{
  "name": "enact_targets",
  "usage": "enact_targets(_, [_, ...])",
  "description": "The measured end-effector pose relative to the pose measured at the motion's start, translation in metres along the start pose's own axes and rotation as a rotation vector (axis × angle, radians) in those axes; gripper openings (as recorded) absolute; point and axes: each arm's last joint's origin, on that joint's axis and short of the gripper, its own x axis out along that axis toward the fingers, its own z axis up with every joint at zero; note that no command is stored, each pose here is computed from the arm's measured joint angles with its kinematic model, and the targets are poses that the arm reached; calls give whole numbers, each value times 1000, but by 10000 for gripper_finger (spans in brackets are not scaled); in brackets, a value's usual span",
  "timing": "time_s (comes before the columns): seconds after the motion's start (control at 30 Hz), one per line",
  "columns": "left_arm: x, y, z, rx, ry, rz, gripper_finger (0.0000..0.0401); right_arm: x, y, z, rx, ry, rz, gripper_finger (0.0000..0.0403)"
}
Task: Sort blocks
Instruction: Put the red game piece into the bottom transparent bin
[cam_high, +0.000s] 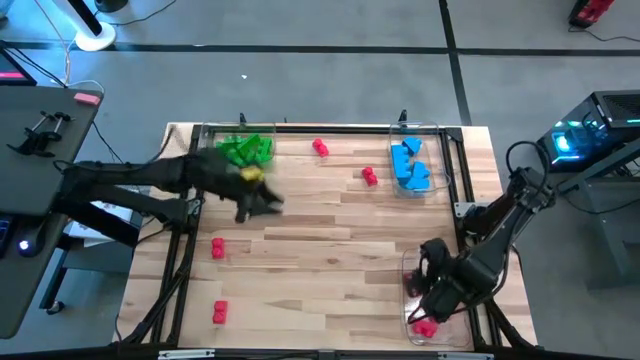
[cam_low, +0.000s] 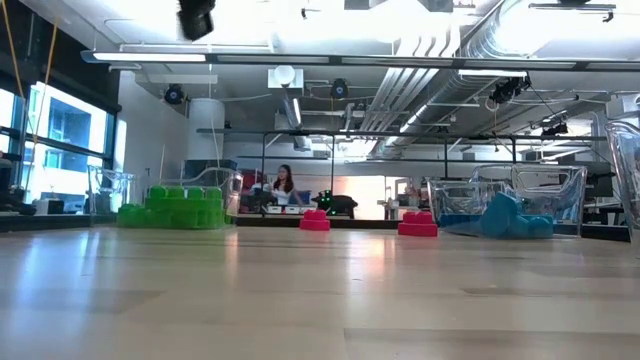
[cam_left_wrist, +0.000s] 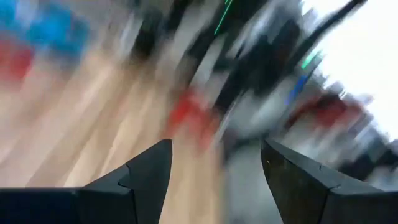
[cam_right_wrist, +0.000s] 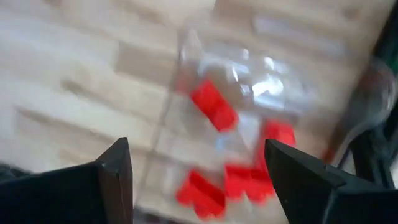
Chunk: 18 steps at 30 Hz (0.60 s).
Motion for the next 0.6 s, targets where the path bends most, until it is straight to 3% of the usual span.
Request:
enact_targets(0.1, [4, -5, -13, 82, 407, 273, 234, -5, -5, 12, 34, -104, 19, 248])
enact_targets(0.2, [5, 0, -31, 111, 652, 606, 234, -8, -7, 24, 56, -175, 24, 248])
enact_targets(0.3, [8, 14, -57, 24, 749, 896, 234, -8, -5, 33, 54, -221, 22, 248])
enact_targets(0.37, [9, 23, -76, -72, 735, 1042, 234, -8, -3, 37, 43, -235, 24, 248])
enact_targets(0.6, [-12, 50, -147, -381, 740, 1347, 234, -6, 3, 50, -9, -258, 18, 248])
